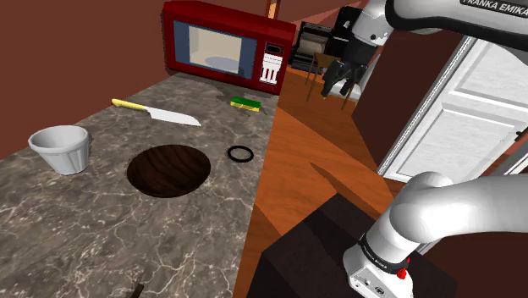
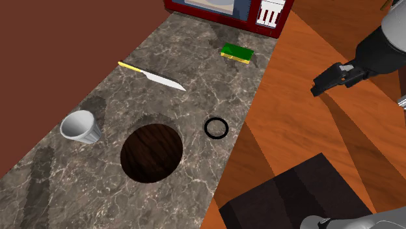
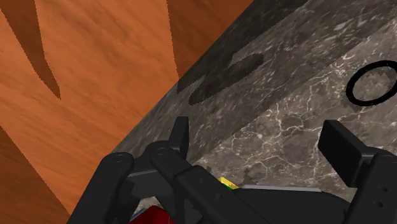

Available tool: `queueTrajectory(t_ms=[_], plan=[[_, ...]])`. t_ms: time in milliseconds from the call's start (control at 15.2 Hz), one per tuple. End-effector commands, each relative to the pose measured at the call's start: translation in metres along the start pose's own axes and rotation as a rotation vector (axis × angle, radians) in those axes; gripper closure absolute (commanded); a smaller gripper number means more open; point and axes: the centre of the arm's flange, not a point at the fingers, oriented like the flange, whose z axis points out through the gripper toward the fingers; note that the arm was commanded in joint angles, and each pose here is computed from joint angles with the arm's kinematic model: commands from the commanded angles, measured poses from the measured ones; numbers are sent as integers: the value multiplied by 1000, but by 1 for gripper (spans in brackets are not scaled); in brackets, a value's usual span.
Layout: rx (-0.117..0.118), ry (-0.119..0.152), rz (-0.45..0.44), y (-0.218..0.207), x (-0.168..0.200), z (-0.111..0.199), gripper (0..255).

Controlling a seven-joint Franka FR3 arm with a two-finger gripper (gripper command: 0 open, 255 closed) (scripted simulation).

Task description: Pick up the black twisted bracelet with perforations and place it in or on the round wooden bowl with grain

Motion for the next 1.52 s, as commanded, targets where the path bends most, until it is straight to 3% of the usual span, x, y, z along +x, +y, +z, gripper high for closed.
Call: queueTrajectory(t_ms=[0, 1452], plan=[[0, 0, 0, 0, 0, 0, 0], [-1, -386, 123, -227, 116, 178, 0]])
